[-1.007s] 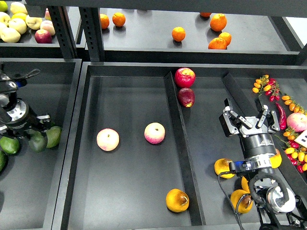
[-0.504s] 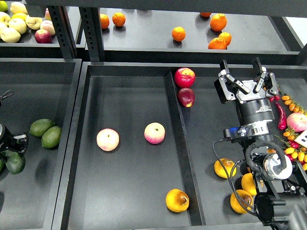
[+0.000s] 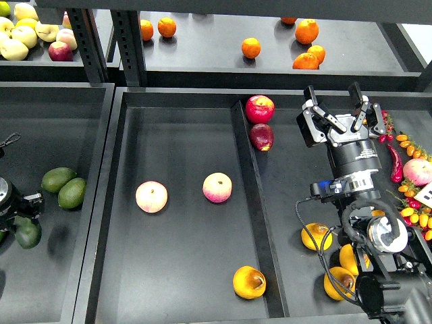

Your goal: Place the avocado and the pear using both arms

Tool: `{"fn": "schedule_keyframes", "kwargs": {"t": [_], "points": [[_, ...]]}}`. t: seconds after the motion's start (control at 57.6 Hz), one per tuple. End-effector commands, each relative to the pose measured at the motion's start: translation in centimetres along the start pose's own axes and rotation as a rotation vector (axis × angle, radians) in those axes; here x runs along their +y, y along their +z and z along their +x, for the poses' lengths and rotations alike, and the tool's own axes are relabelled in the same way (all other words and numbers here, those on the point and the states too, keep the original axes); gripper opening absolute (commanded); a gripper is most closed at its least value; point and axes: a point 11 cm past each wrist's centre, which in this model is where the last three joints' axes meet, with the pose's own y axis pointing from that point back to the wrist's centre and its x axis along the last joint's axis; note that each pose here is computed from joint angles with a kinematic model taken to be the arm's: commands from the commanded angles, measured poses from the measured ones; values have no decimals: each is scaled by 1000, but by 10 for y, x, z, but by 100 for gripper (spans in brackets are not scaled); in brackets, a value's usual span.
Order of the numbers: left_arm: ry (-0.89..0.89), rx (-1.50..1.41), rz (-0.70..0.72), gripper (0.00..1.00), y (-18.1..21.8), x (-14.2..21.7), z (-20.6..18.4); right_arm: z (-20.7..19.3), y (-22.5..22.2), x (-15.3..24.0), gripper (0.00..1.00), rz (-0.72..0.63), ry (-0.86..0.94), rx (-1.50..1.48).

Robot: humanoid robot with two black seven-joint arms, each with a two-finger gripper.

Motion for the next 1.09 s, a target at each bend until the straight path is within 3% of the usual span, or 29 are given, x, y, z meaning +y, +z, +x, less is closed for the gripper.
{"fn": "schedule_keyframes", "kwargs": {"t": [0.0, 0.208, 0.469, 1.077], "points": [[1, -6, -1, 30, 4, -1, -1, 0, 0, 0, 100, -1, 1, 0], [-11, -2, 5, 31, 4, -11, -8, 1, 0, 0, 100, 0, 3, 0], [-6, 3, 12, 41, 2, -14, -7, 1, 0, 1, 100, 0, 4, 0], [36, -39, -11, 92, 14, 0, 4, 8, 13, 1, 100, -39, 24, -4]]}}
